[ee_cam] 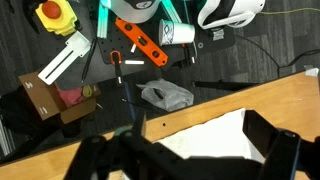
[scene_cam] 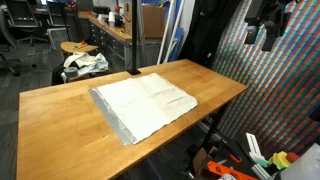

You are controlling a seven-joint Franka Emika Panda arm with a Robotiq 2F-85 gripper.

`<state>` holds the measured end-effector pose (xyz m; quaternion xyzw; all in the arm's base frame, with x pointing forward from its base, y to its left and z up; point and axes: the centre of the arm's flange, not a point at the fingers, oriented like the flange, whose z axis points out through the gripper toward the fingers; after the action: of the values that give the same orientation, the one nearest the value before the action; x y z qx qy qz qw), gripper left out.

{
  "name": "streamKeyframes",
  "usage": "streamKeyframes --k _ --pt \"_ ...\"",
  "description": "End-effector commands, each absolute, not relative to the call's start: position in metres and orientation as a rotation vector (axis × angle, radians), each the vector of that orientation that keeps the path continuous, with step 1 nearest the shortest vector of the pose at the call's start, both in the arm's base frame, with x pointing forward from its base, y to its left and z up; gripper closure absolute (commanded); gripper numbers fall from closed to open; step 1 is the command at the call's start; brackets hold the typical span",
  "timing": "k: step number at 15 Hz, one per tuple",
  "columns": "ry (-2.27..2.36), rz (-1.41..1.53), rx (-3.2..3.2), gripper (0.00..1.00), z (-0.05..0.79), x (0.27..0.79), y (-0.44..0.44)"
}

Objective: Fold the towel on the table

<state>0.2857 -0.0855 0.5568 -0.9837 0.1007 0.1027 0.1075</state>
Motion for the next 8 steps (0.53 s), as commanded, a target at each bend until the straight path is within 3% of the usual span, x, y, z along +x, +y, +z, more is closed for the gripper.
streamKeyframes --k 1,8 --pt "0.297 0.297 -2.896 0.0 0.5585 0.2859 -0.0858" --pt "0.296 0.282 -2.898 0.0 0.5623 0.2849 -0.0861"
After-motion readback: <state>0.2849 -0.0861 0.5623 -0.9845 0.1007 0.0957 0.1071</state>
